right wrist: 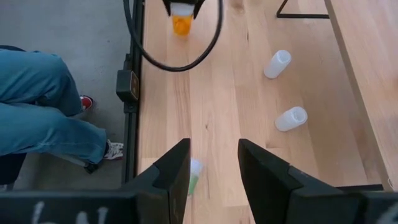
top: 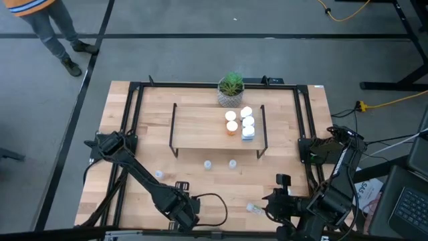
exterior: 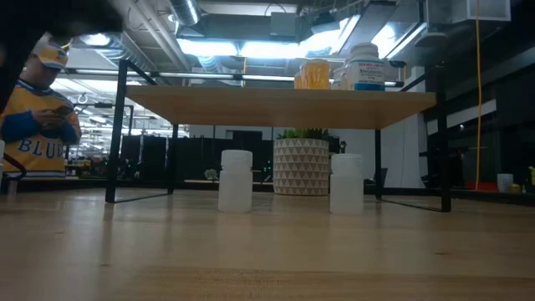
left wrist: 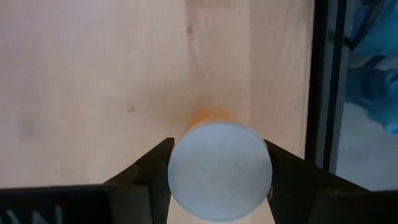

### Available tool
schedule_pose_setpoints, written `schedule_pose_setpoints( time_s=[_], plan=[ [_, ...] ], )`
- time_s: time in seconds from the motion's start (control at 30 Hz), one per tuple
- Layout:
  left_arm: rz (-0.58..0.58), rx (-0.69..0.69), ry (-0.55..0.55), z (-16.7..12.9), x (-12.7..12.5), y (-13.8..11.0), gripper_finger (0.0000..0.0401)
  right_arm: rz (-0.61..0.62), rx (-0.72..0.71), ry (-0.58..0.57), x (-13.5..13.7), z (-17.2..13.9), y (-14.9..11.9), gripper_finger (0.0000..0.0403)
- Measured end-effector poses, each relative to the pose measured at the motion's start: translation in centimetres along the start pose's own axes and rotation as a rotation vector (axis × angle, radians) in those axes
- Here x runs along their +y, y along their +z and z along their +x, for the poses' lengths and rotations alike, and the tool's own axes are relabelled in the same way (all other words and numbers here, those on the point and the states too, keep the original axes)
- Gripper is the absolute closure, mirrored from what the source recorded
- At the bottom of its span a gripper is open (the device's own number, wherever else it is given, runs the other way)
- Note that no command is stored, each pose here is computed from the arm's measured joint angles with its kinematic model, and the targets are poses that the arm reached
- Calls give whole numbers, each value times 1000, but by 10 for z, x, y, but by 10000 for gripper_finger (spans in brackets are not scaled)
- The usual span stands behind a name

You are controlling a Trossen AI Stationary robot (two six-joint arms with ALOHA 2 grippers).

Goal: Pick and place medicine bottles onto shelf by color
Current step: Put the orange pill bottle on the shelf aligned with the other orange pill bottle

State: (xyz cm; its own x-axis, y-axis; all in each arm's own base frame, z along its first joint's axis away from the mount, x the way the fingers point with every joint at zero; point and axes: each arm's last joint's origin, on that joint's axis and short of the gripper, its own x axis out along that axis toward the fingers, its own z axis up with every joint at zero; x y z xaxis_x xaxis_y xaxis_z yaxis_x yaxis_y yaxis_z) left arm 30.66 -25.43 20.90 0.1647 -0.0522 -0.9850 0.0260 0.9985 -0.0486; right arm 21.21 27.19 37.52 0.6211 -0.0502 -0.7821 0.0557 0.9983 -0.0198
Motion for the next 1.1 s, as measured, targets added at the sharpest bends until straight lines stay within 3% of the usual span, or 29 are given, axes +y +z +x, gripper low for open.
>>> schedule_pose_setpoints(
  time_s=[0.23,0.47,0.7,0.87,1.1],
  plan=[
    [53,-61,67,-70,33,39,215,-4,2,1,0,0,0,266],
    [-24,-169,60,-113,121,90,212,-12,51,32,1,-1,-3,266],
    [-91,-307,10,-133,200,119,212,-42,73,67,8,-7,-12,266],
    [-101,-330,-4,-137,223,123,212,-70,69,85,14,-14,-20,266],
    [-112,-381,3,-139,234,128,212,-86,43,87,19,-19,-25,266]
  ],
)
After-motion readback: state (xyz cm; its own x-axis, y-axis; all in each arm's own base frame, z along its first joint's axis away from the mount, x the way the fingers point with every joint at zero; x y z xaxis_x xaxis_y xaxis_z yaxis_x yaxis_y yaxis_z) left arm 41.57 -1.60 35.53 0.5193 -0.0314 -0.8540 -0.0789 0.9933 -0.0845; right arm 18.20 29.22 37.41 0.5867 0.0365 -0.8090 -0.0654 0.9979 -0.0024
